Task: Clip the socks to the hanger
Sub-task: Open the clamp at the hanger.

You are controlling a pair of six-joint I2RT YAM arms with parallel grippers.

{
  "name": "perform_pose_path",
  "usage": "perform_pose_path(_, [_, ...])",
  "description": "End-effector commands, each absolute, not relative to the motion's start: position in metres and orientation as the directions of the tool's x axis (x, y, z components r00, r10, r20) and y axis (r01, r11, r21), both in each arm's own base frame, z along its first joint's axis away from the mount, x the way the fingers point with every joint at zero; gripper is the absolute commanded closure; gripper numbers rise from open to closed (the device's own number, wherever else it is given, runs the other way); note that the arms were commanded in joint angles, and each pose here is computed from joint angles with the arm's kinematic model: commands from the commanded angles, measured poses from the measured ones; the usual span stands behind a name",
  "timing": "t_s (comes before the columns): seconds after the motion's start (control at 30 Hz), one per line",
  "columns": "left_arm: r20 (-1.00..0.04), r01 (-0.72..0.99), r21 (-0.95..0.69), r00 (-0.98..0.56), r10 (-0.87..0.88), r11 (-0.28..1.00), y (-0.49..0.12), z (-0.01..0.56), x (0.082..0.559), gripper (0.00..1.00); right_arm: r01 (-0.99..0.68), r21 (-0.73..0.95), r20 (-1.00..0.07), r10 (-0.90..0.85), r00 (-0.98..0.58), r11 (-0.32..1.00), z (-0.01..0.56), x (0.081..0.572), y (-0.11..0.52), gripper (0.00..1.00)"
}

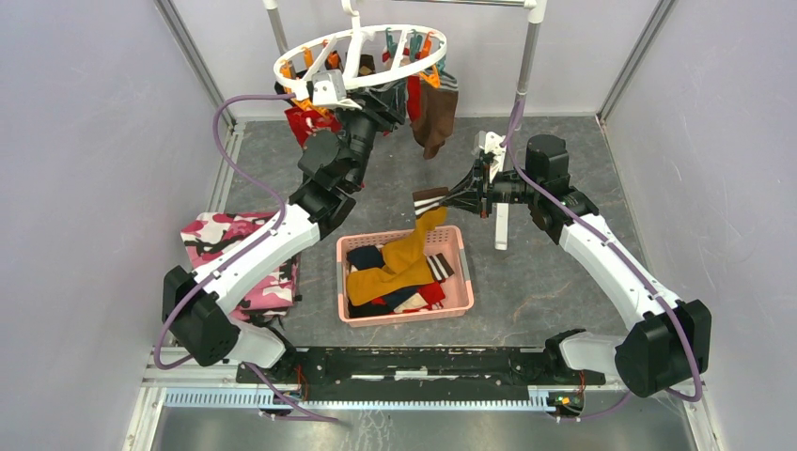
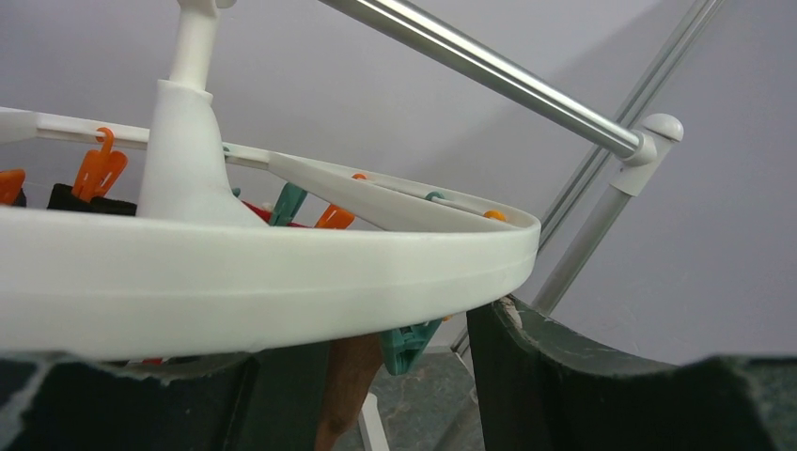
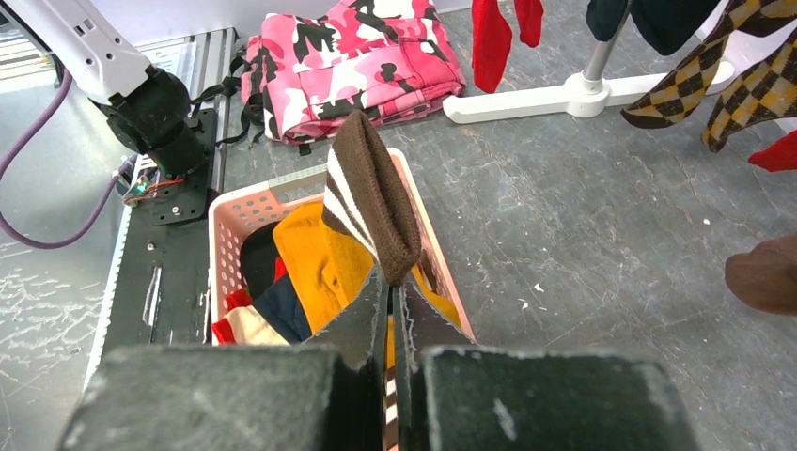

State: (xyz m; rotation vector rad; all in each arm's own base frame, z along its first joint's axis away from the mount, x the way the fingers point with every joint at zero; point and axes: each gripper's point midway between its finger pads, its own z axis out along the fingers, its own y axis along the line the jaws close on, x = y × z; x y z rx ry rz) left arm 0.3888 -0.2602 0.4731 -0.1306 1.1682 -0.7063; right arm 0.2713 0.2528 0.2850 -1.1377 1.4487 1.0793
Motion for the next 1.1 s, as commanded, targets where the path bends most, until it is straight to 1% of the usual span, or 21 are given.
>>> perform_pose_path(0.0, [-0.785, 0.424, -0.434, 0.255, -0.564, 0.795, -0.256, 0.494, 0.388, 0.40, -0.985, 0.035, -0.993, -0.108, -0.054, 0.168, 0.301, 0.269, 0.250, 1.00])
perform_pose_path(0.13, [-0.784, 0.424, -0.435, 0.255, -0.566, 0.794, -0.257, 0.494, 0.387, 0.44, -0.985, 0.033, -0.993, -0.109, -0.052, 0.168, 0.301, 0.269, 0.250, 1.00])
perform_pose_path(0.23, [-0.784, 0.425, -0.436, 0.255, -0.567, 0.793, -0.256, 0.494, 0.386, 0.50, -0.985, 0.034, -0.993, -0.109, -0.053, 0.168, 0.301, 0.269, 0.250, 1.00])
perform_pose_path(0.33, [-0.780, 0.427, -0.439, 0.254, -0.571, 0.790, -0.255, 0.495, 0.384, 0.58, -0.985, 0.036, -0.992, -0.110, -0.055, 0.169, 0.300, 0.269, 0.250, 1.00])
perform_pose_path(0.6, [-0.773, 0.442, -0.444, 0.250, -0.583, 0.779, -0.255, 0.498, 0.379, 0.70, -0.984, 0.034, -0.992, -0.113, -0.054, 0.172, 0.300, 0.270, 0.250, 1.00])
perform_pose_path(0.67, [-0.772, 0.445, -0.445, 0.248, -0.585, 0.777, -0.255, 0.498, 0.379, 0.77, -0.983, 0.028, -0.992, -0.118, -0.049, 0.180, 0.299, 0.271, 0.250, 1.00])
perform_pose_path(0.87, [-0.766, 0.457, -0.452, 0.241, -0.596, 0.766, -0.255, 0.500, 0.376, 0.93, -0.979, 0.016, -0.991, -0.130, -0.043, 0.201, 0.298, 0.276, 0.248, 1.00])
perform_pose_path(0.97, [-0.765, 0.459, -0.455, 0.238, -0.599, 0.763, -0.256, 0.499, 0.375, 0.97, -0.977, 0.019, -0.990, -0.135, -0.049, 0.214, 0.298, 0.280, 0.248, 1.00])
perform_pose_path(1.07, [-0.765, 0.459, -0.454, 0.238, -0.599, 0.763, -0.255, 0.499, 0.375, 0.97, -0.972, 0.022, -0.990, -0.132, -0.054, 0.232, 0.302, 0.286, 0.249, 1.00])
